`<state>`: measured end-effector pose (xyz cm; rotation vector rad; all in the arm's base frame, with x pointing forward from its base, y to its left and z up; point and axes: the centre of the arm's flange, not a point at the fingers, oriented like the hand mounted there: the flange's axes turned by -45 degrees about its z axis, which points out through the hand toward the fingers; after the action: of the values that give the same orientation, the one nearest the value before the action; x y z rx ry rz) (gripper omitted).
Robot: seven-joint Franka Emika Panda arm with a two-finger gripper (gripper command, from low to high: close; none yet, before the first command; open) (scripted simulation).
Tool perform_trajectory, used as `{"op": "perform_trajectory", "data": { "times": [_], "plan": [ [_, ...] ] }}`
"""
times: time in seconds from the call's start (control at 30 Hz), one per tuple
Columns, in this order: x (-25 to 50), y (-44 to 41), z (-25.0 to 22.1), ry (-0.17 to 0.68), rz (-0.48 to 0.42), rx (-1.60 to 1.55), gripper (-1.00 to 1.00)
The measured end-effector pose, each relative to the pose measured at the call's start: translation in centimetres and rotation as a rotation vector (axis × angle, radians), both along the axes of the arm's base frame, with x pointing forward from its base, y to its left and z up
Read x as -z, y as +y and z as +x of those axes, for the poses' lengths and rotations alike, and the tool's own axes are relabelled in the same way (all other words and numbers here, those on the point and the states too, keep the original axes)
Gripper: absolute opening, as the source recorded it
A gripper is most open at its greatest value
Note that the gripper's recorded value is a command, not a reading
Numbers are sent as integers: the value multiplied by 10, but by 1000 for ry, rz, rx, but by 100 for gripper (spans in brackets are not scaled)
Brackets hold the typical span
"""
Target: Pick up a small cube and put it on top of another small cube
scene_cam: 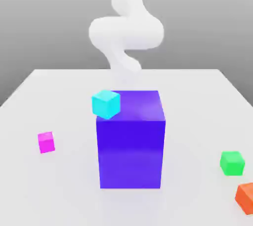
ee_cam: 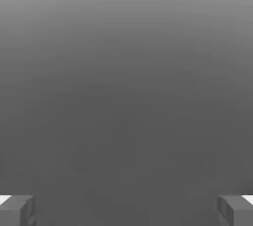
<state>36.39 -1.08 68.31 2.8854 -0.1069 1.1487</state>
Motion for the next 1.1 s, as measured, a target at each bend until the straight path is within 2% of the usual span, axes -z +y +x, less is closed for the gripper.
{"op": "perform_trajectory", "data": {
  "times": [0.27,0.53,0.8,1.1],
  "plan": [
    [97,-56,40,144,-17,212,0],
    [198,-128,44,287,16,416,0],
    [295,-196,12,418,96,614,0],
    [393,-247,-57,539,234,824,0]
  ]
}}
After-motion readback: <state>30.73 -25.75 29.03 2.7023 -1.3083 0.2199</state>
